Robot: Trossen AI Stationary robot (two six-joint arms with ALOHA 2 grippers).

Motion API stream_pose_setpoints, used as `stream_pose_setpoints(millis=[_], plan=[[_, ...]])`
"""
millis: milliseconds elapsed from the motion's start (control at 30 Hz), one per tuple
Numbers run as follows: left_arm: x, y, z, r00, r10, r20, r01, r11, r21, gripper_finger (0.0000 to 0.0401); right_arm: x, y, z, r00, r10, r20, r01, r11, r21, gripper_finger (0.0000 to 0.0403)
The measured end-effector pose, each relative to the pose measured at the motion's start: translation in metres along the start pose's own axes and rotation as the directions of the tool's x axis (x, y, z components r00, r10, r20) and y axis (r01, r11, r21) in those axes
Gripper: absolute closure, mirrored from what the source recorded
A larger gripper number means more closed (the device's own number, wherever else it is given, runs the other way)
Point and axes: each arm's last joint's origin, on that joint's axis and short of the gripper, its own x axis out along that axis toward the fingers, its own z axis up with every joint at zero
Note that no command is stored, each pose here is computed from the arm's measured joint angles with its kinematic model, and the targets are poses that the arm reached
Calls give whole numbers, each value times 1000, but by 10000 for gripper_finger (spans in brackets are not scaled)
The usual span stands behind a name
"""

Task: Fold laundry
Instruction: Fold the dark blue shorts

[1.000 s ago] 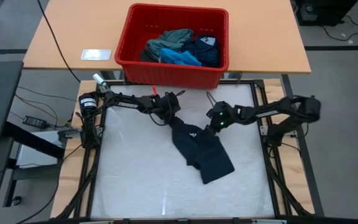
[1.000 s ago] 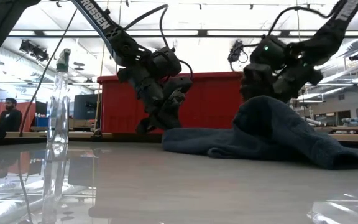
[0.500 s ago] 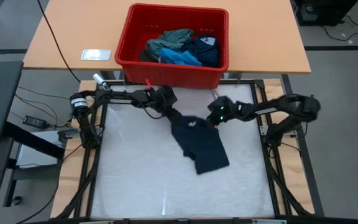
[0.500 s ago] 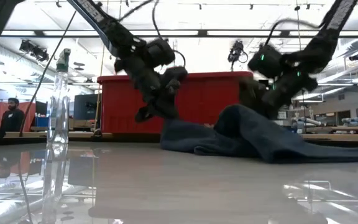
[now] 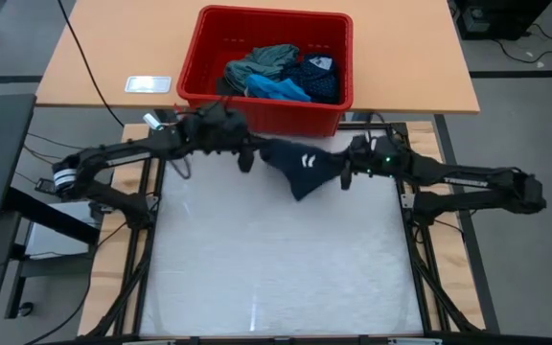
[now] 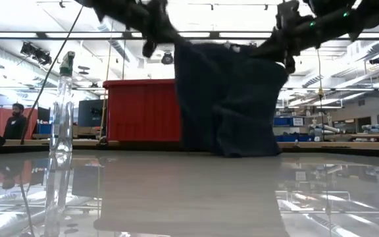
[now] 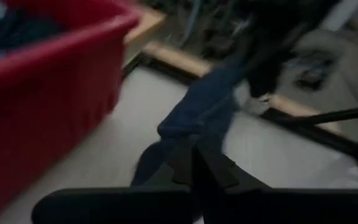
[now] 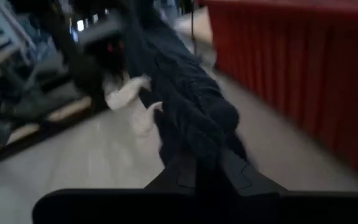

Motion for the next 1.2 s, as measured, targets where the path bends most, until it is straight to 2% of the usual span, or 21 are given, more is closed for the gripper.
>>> stream_pose_setpoints(millis=[33,100,200,267,333,433,500,600,767,833,900,1033,1200], plan=[[-2,-6,-2,1000,-11,-20,11,1000,4,397,0,3,-6,999,4,-49,-3,1000,26,379],[2,-18,-18,991,-5,-136,6,1000,7,397,2,7,-22,988,15,-152,-2,996,89,370],[24,-31,-62,950,15,-312,-8,1000,25,394,8,12,-57,955,30,-294,15,989,149,331],[37,-37,-96,913,3,-408,-6,1000,-5,386,10,14,-77,929,29,-370,46,980,192,299],[47,-43,-118,898,-14,-440,-5,999,-43,375,11,18,-89,905,50,-422,59,969,240,269],[53,-49,-140,871,-26,-490,-18,996,-83,360,10,28,-97,866,128,-482,23,955,295,230],[56,-53,-147,857,-32,-515,-13,996,-83,351,9,32,-100,850,162,-502,6,948,317,213],[57,-60,-148,860,-50,-508,24,998,-57,340,8,36,-101,847,176,-502,-3,945,326,205],[56,-64,-149,858,-62,-510,72,997,1,336,18,37,-99,875,183,-449,-48,954,296,208],[57,-67,-152,848,-79,-525,119,992,42,342,30,34,-98,901,169,-400,-36,947,320,208],[61,-71,-161,827,-93,-555,179,978,104,353,47,29,-95,899,179,-399,-28,934,356,208],[70,-75,-190,743,-76,-665,227,963,144,378,71,32,-106,811,236,-535,-6,918,396,210],[76,-76,-200,726,-67,-684,148,987,60,389,72,68,-123,728,322,-605,-49,905,422,238]])
